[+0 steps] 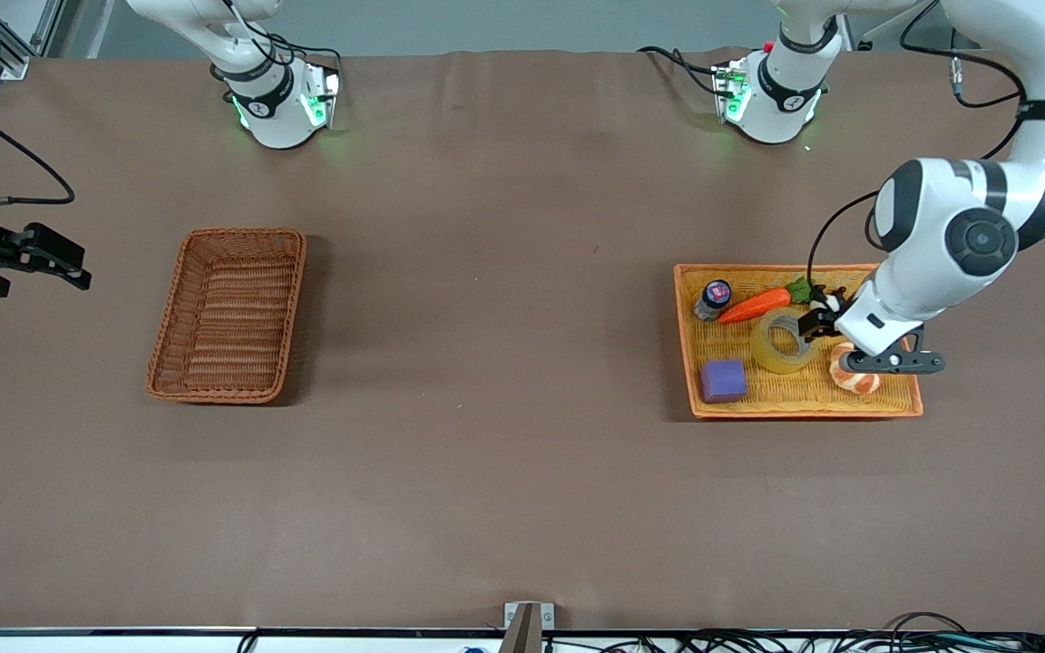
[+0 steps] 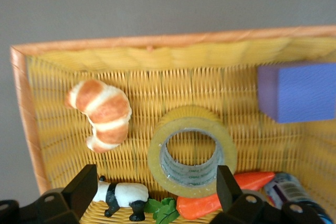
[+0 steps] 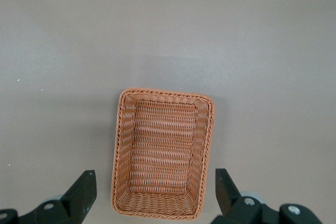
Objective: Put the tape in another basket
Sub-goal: 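Lower the left gripper onto the clear tape roll and grasp it, then carry the tape with the left gripper while the right gripper reaches over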
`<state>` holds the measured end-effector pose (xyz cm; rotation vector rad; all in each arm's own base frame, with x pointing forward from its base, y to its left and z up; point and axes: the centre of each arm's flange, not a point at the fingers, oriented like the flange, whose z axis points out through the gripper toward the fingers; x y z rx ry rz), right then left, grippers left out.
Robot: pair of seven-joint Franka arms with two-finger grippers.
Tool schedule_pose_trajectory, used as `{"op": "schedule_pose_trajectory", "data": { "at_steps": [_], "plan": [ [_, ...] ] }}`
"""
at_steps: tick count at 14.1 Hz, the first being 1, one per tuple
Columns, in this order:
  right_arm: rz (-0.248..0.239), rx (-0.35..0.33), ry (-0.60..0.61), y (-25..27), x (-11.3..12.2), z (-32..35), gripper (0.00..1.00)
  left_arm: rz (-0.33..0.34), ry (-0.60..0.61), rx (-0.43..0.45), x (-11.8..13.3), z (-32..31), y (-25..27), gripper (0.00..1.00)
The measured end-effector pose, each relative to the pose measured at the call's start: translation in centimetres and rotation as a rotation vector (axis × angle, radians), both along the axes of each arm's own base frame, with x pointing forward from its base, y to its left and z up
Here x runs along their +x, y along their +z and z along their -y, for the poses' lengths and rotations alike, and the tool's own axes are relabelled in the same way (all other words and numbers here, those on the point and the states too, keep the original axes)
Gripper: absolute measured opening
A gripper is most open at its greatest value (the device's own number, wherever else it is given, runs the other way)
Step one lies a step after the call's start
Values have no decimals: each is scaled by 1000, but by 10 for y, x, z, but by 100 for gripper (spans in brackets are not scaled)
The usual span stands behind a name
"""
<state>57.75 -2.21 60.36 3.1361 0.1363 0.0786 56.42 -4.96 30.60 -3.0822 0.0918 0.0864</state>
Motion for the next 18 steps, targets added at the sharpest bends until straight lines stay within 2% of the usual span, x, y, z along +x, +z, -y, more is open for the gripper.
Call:
{"op": "schedule_pose_trajectory", "data": {
  "at_steps": [3, 4, 9, 11, 12, 13, 14, 15, 18],
  "plan": [
    [1, 0, 0, 0, 0, 0, 100, -85, -24, 0, -5, 0, -53, 100],
    [1, 0, 0, 0, 0, 0, 100, -94, -38, -4, -5, 0, -70, 100],
    [1, 0, 1, 0, 0, 0, 100, -108, -50, -12, -5, -4, -96, 97],
    [1, 0, 1, 0, 0, 0, 100, -109, -50, -12, -5, -4, -97, 89],
    [1, 0, 1, 0, 0, 0, 100, -108, -50, -12, -5, -4, -98, 89],
    [1, 0, 1, 0, 0, 0, 100, -108, -51, -12, -4, -4, -99, 81],
    [1, 0, 1, 0, 0, 0, 100, -107, -51, -13, -4, -4, -99, 81],
    [1, 0, 1, 0, 0, 0, 100, -106, -51, -13, -4, -4, -98, 75],
    [1, 0, 0, 0, 0, 0, 100, -108, -50, -11, -2, -5, -96, 43]
  ]
}}
